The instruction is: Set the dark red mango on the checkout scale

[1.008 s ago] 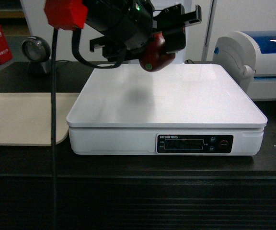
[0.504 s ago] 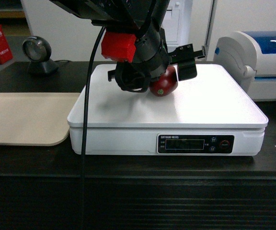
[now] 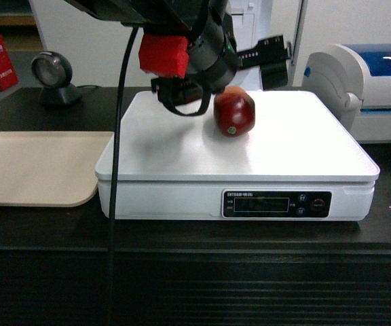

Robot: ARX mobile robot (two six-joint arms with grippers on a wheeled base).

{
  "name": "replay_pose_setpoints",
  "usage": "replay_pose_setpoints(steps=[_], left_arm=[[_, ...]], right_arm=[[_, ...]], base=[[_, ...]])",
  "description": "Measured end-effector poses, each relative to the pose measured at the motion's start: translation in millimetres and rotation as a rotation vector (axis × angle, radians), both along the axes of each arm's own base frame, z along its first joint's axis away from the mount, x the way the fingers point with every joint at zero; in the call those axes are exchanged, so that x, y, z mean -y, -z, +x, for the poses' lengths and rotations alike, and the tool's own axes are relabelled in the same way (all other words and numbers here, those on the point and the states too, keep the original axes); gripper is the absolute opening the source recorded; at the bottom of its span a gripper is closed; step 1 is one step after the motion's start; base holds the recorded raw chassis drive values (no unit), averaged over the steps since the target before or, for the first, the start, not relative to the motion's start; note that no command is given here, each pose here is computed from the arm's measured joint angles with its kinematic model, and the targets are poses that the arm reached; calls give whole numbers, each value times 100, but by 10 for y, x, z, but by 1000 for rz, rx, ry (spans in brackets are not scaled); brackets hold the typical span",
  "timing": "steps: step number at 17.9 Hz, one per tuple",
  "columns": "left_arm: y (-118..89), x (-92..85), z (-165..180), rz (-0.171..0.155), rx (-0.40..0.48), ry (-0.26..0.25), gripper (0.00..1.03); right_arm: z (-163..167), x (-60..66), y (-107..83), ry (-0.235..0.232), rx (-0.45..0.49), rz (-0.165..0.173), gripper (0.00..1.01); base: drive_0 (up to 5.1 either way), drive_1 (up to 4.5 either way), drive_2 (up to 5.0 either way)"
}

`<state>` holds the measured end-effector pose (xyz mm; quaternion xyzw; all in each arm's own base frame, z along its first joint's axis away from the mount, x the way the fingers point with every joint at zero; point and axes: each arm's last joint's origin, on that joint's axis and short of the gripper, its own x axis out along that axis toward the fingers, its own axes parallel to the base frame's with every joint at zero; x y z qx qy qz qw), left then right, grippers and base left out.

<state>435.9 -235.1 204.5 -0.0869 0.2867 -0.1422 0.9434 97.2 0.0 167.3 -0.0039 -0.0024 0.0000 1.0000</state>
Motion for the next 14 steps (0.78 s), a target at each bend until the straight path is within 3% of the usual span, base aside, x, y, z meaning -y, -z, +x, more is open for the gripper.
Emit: replay_pose_setpoints(steps=[2,3,5,6,7,8,9,10,12,13,14], left_arm=[[-318,-45,-89,-8,171,30,98],[-576,-82,-174,-38,295,77,98],[-1047,-230,-424,-151,532,197,98],[-1214,-316,-557,-184,626,239,98],[-1362,-450,-678,-188,704,224,98],[-1459,-653,-758,-188,726,183,98],[-1435,-942,-841,-171,742,113,98],[-1371,-1118,-905,-158,728,69,98],[-1403,-1327,-1084,-155,741,35,98],[-1488,-1429,-1207,-83,692,-69,92],[-1435,-1590,-1388,26,642,-195,81]], right_arm=[[0,0,0,0,0,0,98],[0,0,0,0,0,0,98],[0,0,0,0,0,0,98],[0,0,0,0,0,0,98],[0,0,0,0,0,0,98],[0,0,0,0,0,0,98],[0,0,0,0,0,0,98],[0,0,0,0,0,0,98],[0,0,0,0,0,0,98],[0,0,0,0,0,0,98],[0,0,0,0,0,0,98]], base=[[0,0,0],[0,0,0],[0,0,0],[0,0,0],[0,0,0],[0,0,0],[0,0,0],[0,0,0],[0,0,0],[0,0,0],[0,0,0]])
